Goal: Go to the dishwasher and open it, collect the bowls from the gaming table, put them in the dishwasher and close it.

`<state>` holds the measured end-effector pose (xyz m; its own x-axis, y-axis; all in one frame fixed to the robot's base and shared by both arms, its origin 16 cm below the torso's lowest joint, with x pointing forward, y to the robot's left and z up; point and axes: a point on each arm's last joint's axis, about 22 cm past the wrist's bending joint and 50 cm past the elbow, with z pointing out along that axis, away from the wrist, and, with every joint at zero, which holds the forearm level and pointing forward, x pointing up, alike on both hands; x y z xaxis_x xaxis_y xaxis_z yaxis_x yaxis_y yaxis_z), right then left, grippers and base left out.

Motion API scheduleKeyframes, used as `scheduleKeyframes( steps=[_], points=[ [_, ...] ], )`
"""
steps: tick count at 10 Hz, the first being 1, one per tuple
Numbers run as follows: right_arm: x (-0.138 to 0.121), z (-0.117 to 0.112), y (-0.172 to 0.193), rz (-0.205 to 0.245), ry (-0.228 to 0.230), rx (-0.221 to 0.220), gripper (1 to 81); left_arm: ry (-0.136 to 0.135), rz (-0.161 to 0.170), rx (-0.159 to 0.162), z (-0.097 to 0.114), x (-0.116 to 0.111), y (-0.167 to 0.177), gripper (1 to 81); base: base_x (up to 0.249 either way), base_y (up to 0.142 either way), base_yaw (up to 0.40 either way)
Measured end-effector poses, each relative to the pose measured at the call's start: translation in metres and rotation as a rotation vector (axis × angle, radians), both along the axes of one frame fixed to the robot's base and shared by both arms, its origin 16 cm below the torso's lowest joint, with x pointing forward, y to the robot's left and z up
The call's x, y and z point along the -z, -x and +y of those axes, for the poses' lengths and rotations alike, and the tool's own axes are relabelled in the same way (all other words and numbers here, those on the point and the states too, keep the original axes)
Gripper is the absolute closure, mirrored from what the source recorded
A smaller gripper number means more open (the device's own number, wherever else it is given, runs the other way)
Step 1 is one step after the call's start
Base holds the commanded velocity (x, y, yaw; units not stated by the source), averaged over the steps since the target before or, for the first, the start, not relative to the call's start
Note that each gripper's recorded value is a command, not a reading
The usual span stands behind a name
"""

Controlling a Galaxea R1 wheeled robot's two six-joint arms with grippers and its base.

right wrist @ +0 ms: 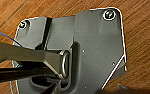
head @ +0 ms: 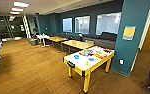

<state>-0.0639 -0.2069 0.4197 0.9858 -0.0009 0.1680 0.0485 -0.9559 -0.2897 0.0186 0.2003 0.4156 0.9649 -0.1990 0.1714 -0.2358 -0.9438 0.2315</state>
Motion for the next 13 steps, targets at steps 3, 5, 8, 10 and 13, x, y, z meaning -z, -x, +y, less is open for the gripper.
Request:
scheduleKeyframes(
  steps=[3, 5, 8, 10, 13],
  points=[
    [0.0, 0.0004, 0.0007, 0.001, -0.001, 0.0, 1.0, 0.0, 0.0, 0.0, 0.0002, 0.0, 0.0001, 1.0, 0.178, 0.0, 0.0],
    [0.0, 0.0007, 0.0, 0.0, -0.001, 0.0, 1.0, -0.001, 0.001, 0.0, 0.0003, 0.0001, 0.0005, 1.0, 0.178, 0.03, 0.0],
    [0.0002, -0.0029, 0.0006, 0.0, 0.004, 0.0, 1.0, 0.004, 0.001, 0.0, -0.0031, -0.0001, 0.001, 1.0, 0.178, 0.061, 0.0],
    [0.0001, 0.0007, 0.0017, 0.001, -0.001, 0.0, 1.0, 0.002, 0.001, 0.0, -0.0019, -0.0001, 0.0007, 1.0, 0.177, 0.061, 0.0],
    [0.0001, 0.0002, 0.0019, 0.002, 0.0, 0.0, 1.0, 0.003, 0.001, 0.0, -0.0023, -0.0001, 0.0007, 1.0, 0.177, 0.061, 0.0]
  ],
)
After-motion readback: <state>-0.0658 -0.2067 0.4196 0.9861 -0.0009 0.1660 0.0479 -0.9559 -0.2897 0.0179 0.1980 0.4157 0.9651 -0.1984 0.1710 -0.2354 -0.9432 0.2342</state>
